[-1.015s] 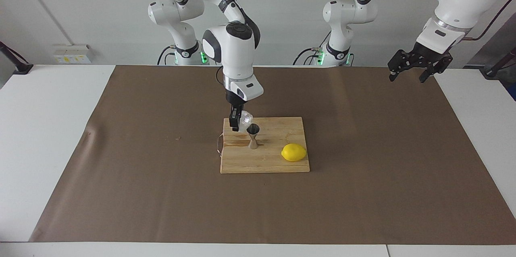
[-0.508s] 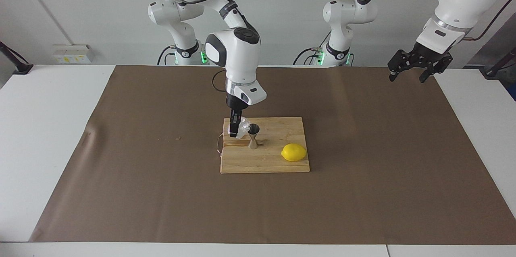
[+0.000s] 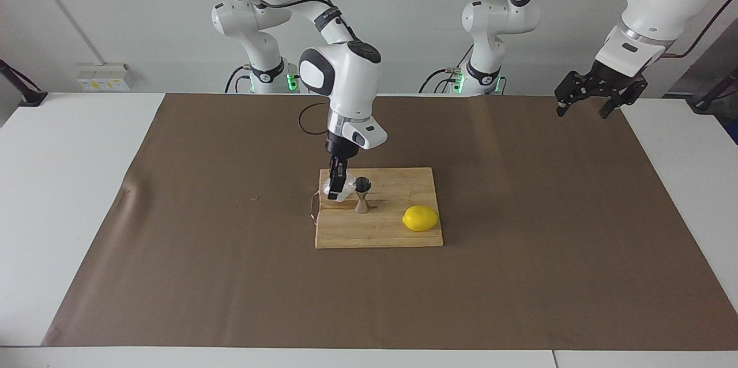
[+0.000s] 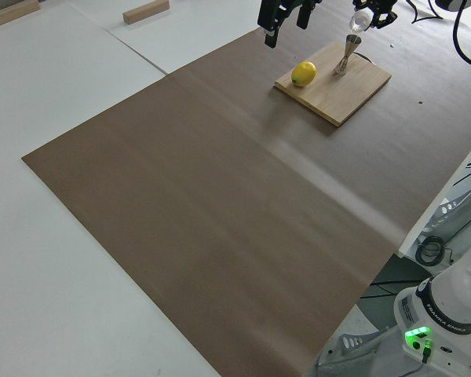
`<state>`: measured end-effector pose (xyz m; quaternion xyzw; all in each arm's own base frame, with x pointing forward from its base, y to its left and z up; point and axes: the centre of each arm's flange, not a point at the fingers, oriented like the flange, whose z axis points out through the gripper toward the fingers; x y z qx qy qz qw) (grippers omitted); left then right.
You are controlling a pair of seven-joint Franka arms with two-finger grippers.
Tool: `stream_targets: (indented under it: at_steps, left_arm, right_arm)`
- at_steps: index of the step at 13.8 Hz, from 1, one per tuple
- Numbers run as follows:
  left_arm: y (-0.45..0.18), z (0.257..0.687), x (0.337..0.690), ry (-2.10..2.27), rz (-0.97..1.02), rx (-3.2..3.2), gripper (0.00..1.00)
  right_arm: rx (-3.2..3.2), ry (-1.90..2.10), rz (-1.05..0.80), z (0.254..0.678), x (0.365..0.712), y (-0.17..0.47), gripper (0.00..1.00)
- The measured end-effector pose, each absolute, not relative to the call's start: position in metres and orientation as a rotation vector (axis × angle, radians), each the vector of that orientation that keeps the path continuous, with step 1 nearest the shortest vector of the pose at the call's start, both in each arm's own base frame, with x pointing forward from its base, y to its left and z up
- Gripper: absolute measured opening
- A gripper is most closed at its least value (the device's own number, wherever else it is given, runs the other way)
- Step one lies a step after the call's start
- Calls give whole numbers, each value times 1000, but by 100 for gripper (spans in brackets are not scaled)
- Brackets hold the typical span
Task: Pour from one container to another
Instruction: 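Tilt the white cup with the right gripper to pour into the metal cup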
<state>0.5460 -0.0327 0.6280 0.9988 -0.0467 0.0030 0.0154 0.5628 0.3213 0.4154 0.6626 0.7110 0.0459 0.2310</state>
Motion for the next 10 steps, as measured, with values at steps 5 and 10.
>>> stream_targets:
  at_steps: [5,10]
  left_arm:
    - [-33,628,546,-145,9,3107,100]
    - [-33,628,546,-145,9,3107,100]
  right_arm:
    - [1675,2017,99,411,560,329,50]
    - [1540,2063,53,406,558,329,50]
